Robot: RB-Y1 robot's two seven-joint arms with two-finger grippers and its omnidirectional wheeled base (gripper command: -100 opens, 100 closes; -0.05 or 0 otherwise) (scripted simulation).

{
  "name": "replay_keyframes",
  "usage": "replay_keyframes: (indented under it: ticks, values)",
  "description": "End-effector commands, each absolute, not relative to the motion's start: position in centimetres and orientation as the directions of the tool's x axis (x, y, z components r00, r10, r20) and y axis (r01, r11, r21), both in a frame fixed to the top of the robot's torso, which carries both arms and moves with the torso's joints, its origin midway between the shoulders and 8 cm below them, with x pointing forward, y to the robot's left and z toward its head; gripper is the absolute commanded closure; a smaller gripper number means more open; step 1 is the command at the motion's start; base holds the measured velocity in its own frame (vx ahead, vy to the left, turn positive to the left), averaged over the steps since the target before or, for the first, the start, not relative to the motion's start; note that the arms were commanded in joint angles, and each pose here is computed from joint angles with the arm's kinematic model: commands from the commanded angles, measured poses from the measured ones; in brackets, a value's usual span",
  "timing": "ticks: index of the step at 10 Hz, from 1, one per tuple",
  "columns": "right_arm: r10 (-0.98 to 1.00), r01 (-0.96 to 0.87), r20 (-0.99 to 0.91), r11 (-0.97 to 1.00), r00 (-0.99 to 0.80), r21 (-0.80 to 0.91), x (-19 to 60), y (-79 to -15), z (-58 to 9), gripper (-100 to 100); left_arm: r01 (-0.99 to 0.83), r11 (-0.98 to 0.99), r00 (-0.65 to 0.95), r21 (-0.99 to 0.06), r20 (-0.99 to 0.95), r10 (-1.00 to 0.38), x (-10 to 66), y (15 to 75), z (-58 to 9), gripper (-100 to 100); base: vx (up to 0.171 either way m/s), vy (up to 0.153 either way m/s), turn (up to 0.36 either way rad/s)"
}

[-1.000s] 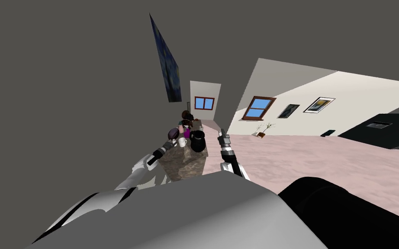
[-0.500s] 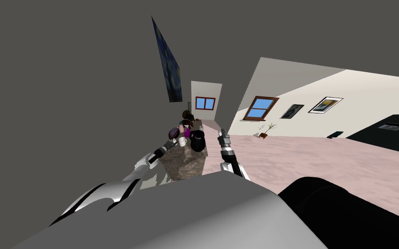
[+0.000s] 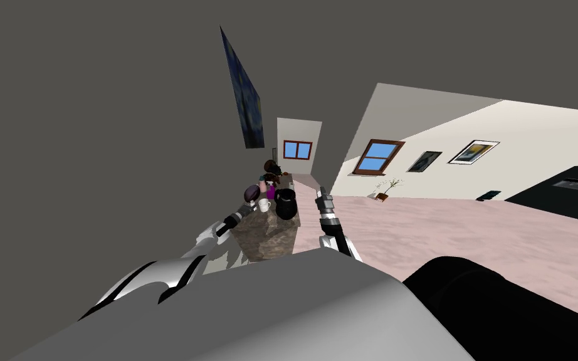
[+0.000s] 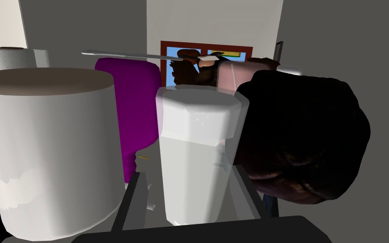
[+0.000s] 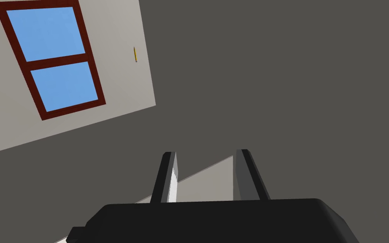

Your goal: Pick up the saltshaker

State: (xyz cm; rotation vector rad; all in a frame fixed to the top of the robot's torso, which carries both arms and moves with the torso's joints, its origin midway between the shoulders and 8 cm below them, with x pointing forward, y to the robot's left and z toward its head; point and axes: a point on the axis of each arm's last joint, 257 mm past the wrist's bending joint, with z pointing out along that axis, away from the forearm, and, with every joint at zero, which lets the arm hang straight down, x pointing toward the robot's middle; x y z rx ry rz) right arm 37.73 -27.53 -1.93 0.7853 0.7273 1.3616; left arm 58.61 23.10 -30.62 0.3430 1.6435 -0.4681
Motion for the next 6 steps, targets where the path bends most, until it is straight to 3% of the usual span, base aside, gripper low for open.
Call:
replay_keyframes:
  ticks: [1,4,5,6]
  values:
    - [0.997,-0.555,-0.001,0.044,0.078,0.831,37.7,-27.5,-1.9,0,0.482,0.87,-0.126,-0.103,-0.991,-0.047,58.6,23.1,-30.6,100,0.0,0.0,0.0]
    - [0.997,-0.555,-0.001,0.044,0.078,0.831,37.7,-27.5,-1.9,0,0.483,0.87,-0.125,-0.101,-0.991,-0.046,58.6,23.1,-30.6,100,0.0,0.0,0.0]
    - [0.997,-0.555,-0.001,0.044,0.078,0.831,37.7,-27.5,-1.9,0,0.482,0.87,-0.125,-0.102,-0.991,-0.046,58.6,23.1,-30.6,0,0.0,0.0,0.0]
    - [0.997,-0.555,-0.001,0.044,0.078,0.831,37.7,-27.5,-1.9,0,0.457,0.884,-0.14,-0.098,-0.989,-0.037,57.8,24.2,-31.8,100,0.026,0.027,-0.101]
